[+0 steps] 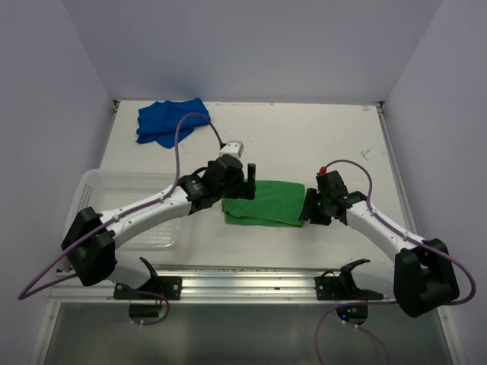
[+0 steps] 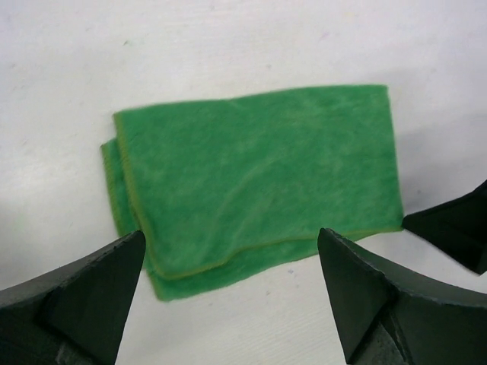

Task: Roll the towels
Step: Fold the towel

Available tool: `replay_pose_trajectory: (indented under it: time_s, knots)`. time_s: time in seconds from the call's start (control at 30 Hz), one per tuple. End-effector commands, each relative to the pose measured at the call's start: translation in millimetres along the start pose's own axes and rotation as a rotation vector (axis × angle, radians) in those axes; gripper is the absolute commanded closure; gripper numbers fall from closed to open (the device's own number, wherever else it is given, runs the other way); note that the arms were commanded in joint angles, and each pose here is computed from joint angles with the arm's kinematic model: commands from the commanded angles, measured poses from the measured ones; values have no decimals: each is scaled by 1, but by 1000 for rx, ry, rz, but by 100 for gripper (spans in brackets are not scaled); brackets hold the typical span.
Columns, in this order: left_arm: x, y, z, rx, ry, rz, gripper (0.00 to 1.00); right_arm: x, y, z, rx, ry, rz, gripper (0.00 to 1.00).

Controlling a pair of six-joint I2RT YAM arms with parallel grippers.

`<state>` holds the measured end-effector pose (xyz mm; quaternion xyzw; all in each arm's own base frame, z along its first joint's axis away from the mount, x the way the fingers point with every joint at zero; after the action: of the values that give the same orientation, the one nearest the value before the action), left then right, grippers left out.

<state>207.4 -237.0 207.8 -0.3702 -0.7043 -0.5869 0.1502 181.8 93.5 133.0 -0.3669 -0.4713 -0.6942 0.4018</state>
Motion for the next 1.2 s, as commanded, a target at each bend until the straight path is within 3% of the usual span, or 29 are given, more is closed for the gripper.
replay_pose_trajectory:
  time_s: [0.0,0.13,0.37,0.83,1.17]
  knots:
    - [-15,27,-28,-67,-106,-4,0,-2,-3,1,-111,52,-91,56]
    - [-25,68,-67,-73,-245,-40,0,-9,-9,-5,-176,80,-129,57]
    - [-60,81,-97,-73,-385,28,0,-19,-13,-9,-191,114,-151,57]
    - [-106,59,-122,-44,-476,143,5,-27,-22,-15,-211,147,-184,58]
    - [-137,50,-142,38,-519,209,18,-37,-30,-20,-217,161,-194,69]
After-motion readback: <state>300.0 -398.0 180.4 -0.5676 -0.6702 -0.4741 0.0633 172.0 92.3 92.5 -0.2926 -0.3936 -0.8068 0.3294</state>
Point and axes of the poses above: each gripper's point midway between its finger pads, its own x axis back along the fingers, its own z axis along the line the jaws close on, y = z × x, the point moved 10 cm from there along x, back along the fingers
